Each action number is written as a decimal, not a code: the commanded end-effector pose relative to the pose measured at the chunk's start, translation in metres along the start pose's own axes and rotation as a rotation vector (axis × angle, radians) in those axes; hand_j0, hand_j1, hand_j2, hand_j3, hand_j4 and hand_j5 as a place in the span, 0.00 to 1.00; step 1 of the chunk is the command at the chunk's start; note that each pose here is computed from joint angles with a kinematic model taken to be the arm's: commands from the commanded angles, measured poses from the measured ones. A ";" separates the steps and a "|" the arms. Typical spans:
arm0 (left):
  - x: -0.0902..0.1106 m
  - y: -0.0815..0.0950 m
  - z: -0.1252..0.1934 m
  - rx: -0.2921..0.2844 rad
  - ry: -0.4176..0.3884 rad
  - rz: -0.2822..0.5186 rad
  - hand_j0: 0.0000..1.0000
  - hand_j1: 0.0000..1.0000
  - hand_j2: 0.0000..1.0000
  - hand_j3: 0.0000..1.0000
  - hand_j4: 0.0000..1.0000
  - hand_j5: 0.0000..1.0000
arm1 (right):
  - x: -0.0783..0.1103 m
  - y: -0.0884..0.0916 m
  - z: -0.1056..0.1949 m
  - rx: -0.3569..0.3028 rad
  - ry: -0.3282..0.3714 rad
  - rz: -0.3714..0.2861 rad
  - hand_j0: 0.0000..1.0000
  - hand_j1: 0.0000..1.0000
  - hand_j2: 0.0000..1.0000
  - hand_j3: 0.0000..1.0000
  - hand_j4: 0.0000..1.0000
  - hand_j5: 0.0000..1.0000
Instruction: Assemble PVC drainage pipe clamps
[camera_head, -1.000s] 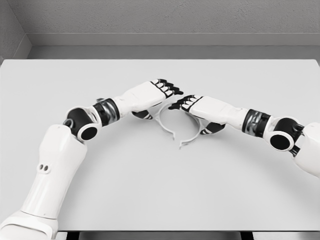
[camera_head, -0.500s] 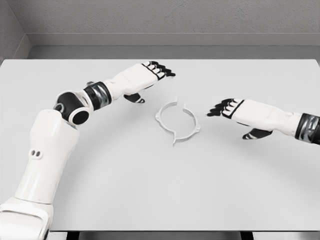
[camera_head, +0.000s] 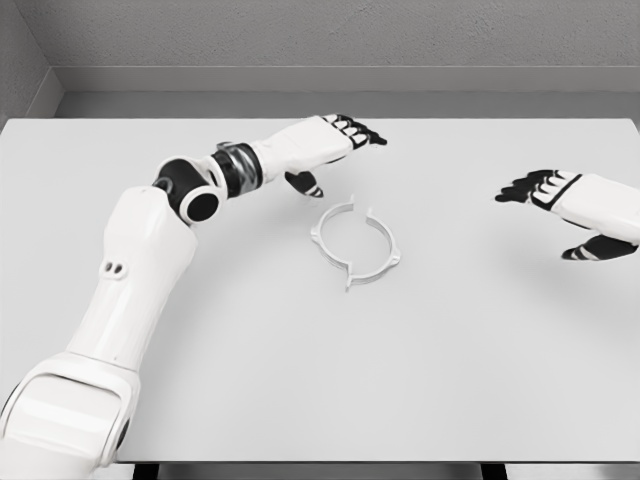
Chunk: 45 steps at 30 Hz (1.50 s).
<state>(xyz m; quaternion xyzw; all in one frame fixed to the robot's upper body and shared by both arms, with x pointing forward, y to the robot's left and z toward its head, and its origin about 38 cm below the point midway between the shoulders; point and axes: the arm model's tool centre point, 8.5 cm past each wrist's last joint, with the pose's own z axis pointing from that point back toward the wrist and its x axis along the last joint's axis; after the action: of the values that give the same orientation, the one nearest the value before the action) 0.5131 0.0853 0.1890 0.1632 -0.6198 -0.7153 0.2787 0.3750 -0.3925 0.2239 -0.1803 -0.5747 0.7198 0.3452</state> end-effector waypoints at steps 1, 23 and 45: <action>-0.001 -0.007 -0.003 -0.017 0.001 0.018 1.00 1.00 1.00 1.00 1.00 1.00 | -0.001 -0.003 0.005 -0.016 -0.005 -0.003 1.00 1.00 1.00 1.00 1.00 1.00; -0.011 -0.012 -0.026 -0.161 0.040 -0.007 1.00 1.00 1.00 1.00 1.00 1.00 | -0.001 -0.011 0.002 -0.025 -0.012 0.012 1.00 1.00 1.00 1.00 1.00 1.00; -0.003 -0.022 -0.026 -0.163 0.024 0.000 1.00 1.00 1.00 1.00 1.00 1.00 | 0.012 -0.032 -0.002 -0.043 -0.043 0.052 1.00 1.00 1.00 1.00 1.00 1.00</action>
<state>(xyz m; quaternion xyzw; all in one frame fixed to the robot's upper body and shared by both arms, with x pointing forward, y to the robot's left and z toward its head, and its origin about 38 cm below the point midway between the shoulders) 0.5253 0.0661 0.1631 0.1492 -0.5558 -0.7638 0.2922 0.3774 -0.3793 0.2539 -0.1871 -0.5909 0.7214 0.3091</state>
